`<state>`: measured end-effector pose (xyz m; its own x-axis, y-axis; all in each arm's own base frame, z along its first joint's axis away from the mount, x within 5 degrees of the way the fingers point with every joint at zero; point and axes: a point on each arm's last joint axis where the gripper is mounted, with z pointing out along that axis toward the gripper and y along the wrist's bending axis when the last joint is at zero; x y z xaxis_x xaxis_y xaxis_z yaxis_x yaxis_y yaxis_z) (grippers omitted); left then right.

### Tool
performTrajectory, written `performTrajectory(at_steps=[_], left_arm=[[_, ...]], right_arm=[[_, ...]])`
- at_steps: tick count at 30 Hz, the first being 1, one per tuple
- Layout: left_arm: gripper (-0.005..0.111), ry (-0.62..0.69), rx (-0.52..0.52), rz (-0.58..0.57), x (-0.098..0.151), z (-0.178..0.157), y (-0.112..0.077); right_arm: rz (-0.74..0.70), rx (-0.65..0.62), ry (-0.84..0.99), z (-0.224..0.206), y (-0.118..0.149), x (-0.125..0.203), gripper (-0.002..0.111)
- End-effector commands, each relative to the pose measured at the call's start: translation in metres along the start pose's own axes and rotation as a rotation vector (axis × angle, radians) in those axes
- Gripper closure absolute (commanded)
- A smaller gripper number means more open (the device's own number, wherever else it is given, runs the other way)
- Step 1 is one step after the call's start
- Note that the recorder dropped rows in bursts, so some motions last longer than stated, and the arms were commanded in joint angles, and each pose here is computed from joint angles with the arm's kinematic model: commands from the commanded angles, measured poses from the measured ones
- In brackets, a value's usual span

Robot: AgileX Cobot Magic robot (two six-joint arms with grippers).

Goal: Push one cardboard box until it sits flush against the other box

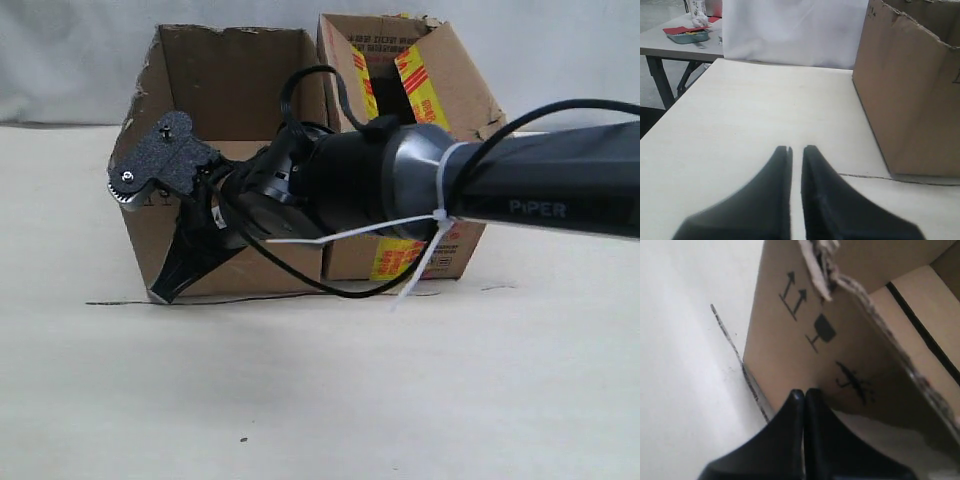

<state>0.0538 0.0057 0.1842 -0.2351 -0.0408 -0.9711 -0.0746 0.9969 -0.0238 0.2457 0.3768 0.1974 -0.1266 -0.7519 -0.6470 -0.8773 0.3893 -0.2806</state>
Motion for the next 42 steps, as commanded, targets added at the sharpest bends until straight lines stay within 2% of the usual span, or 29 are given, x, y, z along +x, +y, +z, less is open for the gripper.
performTrajectory(at_steps=[1,6,10,17,22,25,31,34,35,40,42], left_arm=[[0.107,-0.009,-0.002,-0.003,0.0,0.0,0.0],[0.107,-0.009,-0.002,-0.003,0.0,0.0,0.0],[0.107,-0.009,-0.001,-0.003,0.0,0.0,0.0],[0.107,-0.009,-0.001,-0.003,0.0,0.0,0.0],[0.107,-0.009,-0.001,-0.003,0.0,0.0,0.0],[0.107,-0.009,-0.001,-0.003,0.0,0.0,0.0],[0.107,-0.009,-0.001,-0.003,0.0,0.0,0.0],[0.107,-0.009,-0.001,-0.003,0.0,0.0,0.0],[0.107,-0.009,-0.001,-0.003,0.0,0.0,0.0],[0.107,-0.009,-0.001,-0.003,0.0,0.0,0.0],[0.107,-0.009,-0.001,-0.003,0.0,0.0,0.0]], right_arm=[[0.002,0.025,-0.02,0.005,-0.012,-0.004,0.109],[0.027,0.02,-0.02,0.004,-0.013,-0.006,0.109],[0.099,0.014,-0.024,-0.019,-0.017,-0.015,0.109],[0.147,0.059,-0.02,-0.112,-0.037,-0.033,0.109],[0.21,0.089,-0.07,-0.176,-0.041,-0.019,0.109],[0.254,0.14,-0.127,-0.213,-0.041,0.004,0.109],[0.4,0.229,-0.197,-0.263,-0.032,0.071,0.109],[0.494,0.271,-0.264,-0.285,-0.027,0.108,0.109],[0.549,0.292,-0.322,-0.294,-0.022,0.133,0.109],[0.6,0.3,-0.424,-0.303,-0.007,0.184,0.109],[0.625,0.236,-0.504,-0.306,0.006,0.209,0.109]])
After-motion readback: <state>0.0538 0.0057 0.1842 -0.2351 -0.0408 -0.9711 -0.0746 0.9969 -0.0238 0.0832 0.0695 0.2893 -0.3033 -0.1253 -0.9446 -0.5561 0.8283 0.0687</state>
